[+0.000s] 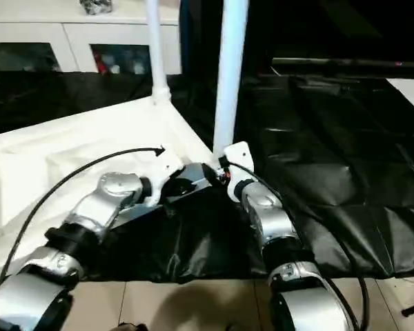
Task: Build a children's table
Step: Rotate leg to tighten
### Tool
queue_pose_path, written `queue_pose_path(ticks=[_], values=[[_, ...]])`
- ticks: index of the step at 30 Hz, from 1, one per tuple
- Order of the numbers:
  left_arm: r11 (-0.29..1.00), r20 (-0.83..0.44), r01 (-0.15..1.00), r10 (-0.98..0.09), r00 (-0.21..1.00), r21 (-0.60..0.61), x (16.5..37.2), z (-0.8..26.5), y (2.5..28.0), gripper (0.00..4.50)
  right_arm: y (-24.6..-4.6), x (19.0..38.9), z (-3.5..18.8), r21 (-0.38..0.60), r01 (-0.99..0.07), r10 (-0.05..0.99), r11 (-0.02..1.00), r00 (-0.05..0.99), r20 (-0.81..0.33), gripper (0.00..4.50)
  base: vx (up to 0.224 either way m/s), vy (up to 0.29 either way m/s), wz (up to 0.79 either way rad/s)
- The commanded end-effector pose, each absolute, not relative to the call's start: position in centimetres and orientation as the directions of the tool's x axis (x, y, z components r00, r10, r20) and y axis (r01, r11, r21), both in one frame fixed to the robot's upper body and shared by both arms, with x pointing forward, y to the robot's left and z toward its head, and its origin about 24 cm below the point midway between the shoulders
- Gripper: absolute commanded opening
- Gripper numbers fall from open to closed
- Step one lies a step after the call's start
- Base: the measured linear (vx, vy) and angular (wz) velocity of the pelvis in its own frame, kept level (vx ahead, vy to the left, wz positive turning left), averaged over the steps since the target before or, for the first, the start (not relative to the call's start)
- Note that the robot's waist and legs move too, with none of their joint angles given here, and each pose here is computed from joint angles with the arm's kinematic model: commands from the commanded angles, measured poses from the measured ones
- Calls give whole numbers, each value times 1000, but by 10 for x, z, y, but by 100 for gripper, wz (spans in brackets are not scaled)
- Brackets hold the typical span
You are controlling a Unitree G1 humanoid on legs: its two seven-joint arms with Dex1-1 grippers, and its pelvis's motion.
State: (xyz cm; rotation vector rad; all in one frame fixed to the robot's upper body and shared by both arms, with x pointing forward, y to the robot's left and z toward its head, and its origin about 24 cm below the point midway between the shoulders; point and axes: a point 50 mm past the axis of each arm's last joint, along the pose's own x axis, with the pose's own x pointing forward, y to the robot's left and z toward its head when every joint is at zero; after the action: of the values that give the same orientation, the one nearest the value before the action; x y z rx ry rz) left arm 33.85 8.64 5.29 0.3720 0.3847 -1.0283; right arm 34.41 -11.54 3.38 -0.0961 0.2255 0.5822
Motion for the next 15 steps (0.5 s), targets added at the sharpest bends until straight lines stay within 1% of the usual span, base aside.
queue_pose_path(ticks=[1,2,5,7,9,12,15], values=[[385,-414,912,-814,408,140,334,66,78,0,-97,334,35,-25,-697,674,717,701,-231,356,0,0,0],[367,-423,920,-818,389,137,331,66,83,0,-101,331,36,-32,-725,701,688,676,-228,356,0,0,0],[344,-437,929,-821,368,138,326,66,94,0,-108,322,37,-36,-777,751,629,619,-228,356,0,0,0],[321,-449,938,-824,345,130,319,67,103,0,-111,313,37,-33,-820,792,572,563,-236,356,0,0,0],[309,-457,943,-825,331,124,315,68,108,0,-111,309,37,-34,-839,810,543,535,-239,356,0,0,0],[291,-481,950,-821,308,111,303,69,123,0,-110,300,38,-37,-875,844,482,476,-247,356,0,0,0],[253,-494,964,-830,259,81,291,71,133,0,-109,294,39,-38,-899,865,436,430,-260,356,0,0,0]])
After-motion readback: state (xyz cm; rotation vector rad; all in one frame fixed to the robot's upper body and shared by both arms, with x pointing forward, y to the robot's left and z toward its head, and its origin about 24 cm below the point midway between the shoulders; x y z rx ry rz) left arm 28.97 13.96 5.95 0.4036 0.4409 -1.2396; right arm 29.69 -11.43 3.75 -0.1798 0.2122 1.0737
